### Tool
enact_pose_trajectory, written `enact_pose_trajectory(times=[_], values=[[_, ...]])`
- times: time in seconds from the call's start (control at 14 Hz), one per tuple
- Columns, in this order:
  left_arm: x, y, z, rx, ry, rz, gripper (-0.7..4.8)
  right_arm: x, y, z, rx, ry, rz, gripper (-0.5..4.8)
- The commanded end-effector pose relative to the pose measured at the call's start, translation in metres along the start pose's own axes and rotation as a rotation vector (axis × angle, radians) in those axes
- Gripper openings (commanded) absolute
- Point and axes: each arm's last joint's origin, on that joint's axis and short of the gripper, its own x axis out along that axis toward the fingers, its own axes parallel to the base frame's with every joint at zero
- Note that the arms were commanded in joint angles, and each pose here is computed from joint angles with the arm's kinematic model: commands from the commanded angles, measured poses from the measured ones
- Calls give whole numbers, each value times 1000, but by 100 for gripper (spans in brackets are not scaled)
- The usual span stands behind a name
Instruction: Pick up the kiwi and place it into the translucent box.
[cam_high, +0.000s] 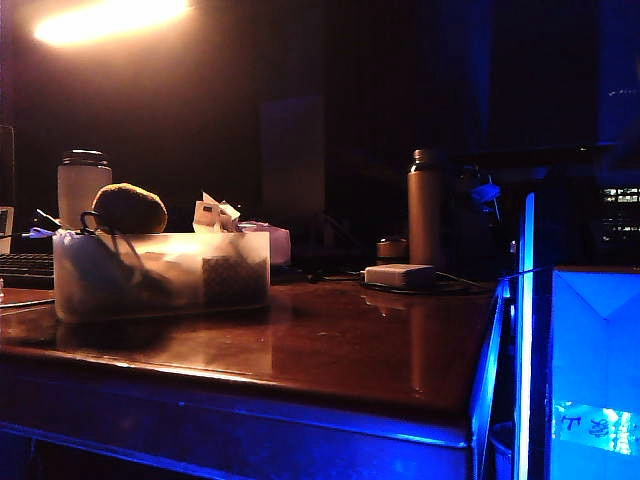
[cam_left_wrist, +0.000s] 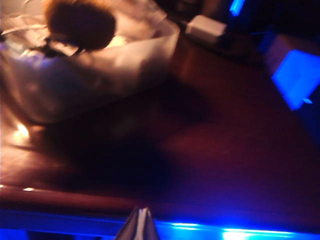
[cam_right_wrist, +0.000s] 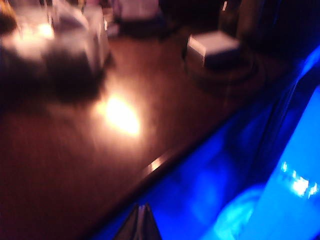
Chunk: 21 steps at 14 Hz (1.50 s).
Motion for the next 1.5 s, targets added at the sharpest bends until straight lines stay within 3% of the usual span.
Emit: enact_pose_trajectory(times=[0.07, 0.36, 0.71, 1.5], values=[[5, 4, -10, 73, -22, 43, -4, 3, -1, -14, 0, 31, -4, -3], [7, 7, -18, 114, 2, 118, -4, 6, -2, -40, 31, 110, -11, -2], [10, 11, -36, 105, 61, 136, -4, 5, -4, -51, 19, 190, -46, -2], [10, 11, -36, 104, 60, 136, -3, 5, -4, -55, 26, 208, -42, -1]])
